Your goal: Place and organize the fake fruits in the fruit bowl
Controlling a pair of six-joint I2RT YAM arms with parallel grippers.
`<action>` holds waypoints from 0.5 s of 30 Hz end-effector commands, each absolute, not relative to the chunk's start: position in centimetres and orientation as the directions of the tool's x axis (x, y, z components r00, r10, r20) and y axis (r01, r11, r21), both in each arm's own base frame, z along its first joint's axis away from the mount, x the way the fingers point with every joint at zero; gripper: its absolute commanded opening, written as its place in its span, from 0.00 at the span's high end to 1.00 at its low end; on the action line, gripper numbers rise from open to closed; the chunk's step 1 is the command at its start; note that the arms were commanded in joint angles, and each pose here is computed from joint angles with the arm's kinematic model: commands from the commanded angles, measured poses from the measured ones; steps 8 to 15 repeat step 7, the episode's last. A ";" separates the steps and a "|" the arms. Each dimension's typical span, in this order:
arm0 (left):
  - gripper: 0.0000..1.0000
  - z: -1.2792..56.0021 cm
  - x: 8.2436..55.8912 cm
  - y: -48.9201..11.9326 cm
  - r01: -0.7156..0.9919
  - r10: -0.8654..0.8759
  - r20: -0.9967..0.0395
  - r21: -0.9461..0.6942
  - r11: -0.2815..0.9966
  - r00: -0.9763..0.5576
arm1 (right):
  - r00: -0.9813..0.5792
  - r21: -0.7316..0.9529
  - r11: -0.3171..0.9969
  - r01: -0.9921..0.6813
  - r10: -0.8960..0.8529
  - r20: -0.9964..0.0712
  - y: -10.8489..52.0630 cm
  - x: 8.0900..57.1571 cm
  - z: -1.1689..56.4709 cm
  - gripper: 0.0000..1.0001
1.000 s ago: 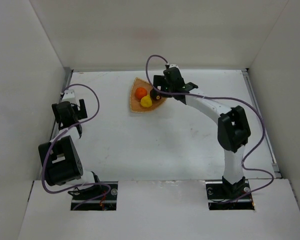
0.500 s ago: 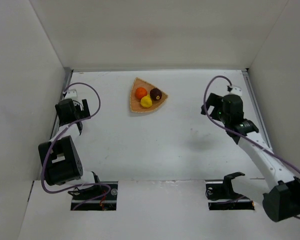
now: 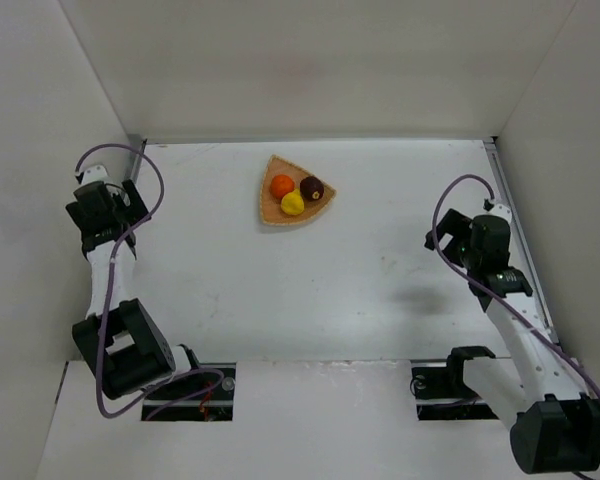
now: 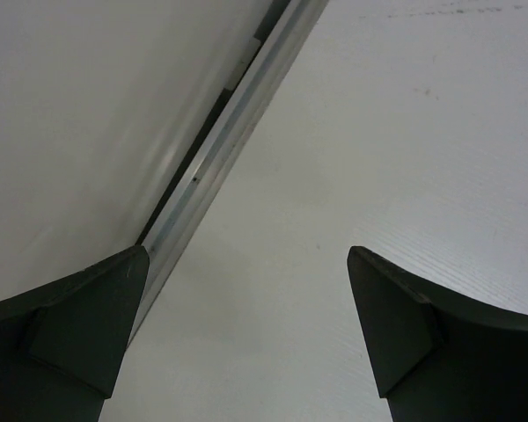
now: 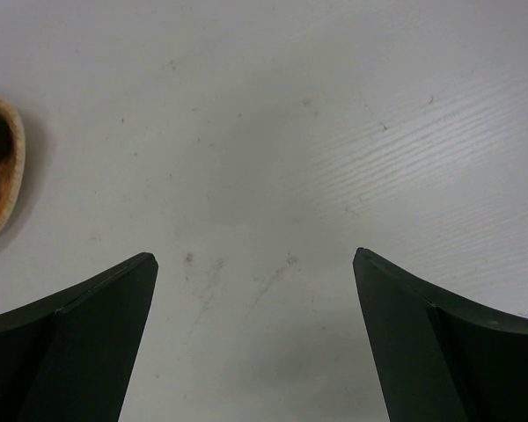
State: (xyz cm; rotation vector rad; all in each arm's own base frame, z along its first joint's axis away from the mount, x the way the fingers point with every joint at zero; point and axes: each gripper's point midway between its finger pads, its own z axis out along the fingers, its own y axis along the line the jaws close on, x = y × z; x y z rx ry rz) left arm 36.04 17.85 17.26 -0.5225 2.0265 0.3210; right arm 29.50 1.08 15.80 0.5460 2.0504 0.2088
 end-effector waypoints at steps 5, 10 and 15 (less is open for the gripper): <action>0.00 20.8 34.9 17.2 -0.500 -0.245 -0.896 -0.031 0.866 -0.370 | -0.453 0.369 0.891 0.262 0.452 -0.768 1.6 29.4 14.8 0.00; 0.00 21.5 34.4 16.7 -0.489 -0.238 -0.901 -0.033 0.872 -0.363 | -0.437 0.373 0.888 0.268 0.457 -0.775 1.2 29.4 15.4 0.00; 0.00 21.5 34.4 16.7 -0.489 -0.238 -0.901 -0.033 0.872 -0.363 | -0.437 0.373 0.888 0.268 0.457 -0.775 1.2 29.4 15.4 0.00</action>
